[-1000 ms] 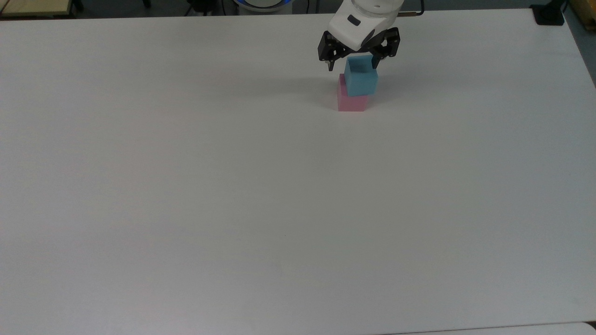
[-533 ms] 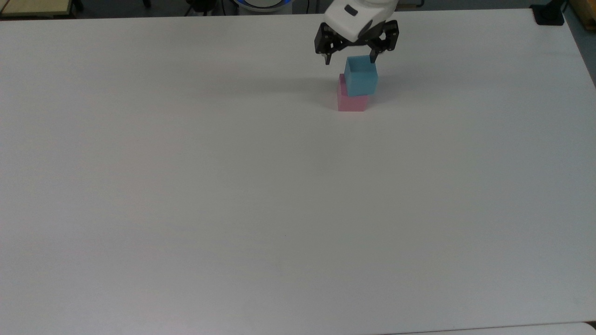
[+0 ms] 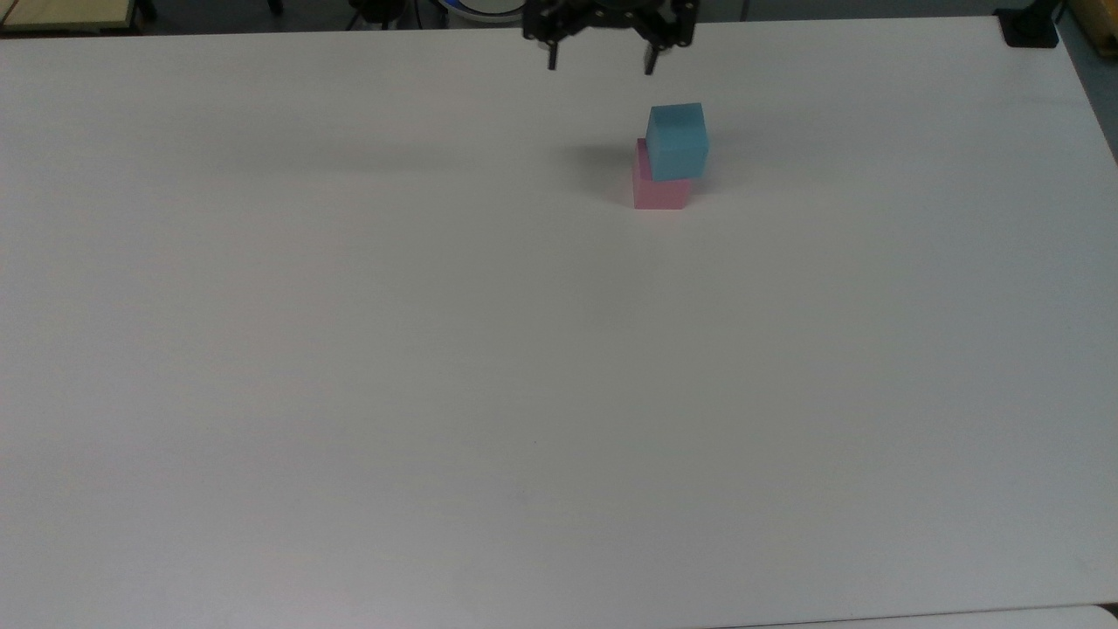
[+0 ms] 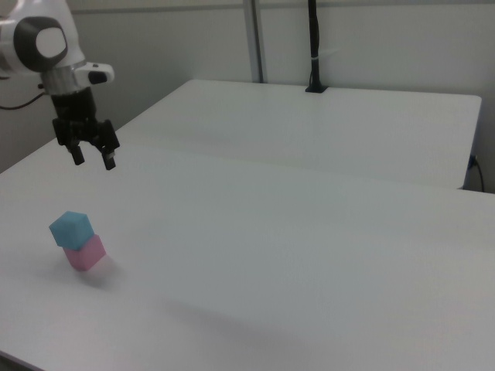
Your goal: Put blue cube on pink cube
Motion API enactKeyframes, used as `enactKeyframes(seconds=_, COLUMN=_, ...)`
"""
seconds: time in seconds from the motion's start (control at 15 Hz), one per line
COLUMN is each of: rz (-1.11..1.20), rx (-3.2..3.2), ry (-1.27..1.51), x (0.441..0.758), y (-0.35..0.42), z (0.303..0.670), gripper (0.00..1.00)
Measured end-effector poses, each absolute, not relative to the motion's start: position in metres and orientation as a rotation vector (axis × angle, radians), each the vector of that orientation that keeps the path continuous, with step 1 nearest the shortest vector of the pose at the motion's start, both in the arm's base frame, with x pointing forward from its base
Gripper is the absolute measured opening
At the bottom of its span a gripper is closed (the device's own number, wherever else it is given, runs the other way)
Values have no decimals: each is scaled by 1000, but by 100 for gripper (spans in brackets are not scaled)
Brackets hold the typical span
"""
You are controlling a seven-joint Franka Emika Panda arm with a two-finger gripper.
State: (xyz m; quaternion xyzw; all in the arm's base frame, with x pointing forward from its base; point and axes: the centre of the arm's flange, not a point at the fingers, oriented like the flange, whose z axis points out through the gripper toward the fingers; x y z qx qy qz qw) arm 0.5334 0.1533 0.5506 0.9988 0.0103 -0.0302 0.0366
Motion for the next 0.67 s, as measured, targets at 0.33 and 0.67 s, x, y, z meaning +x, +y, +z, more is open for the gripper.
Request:
enactKeyframes(seconds=0.33, rz=-96, rx=3057, ry=62, x=545, y=91, z=575, gripper=100)
enactKeyframes(seconds=0.67, rz=-84, rx=3064, ry=58, x=552, y=47, z=579, gripper=100)
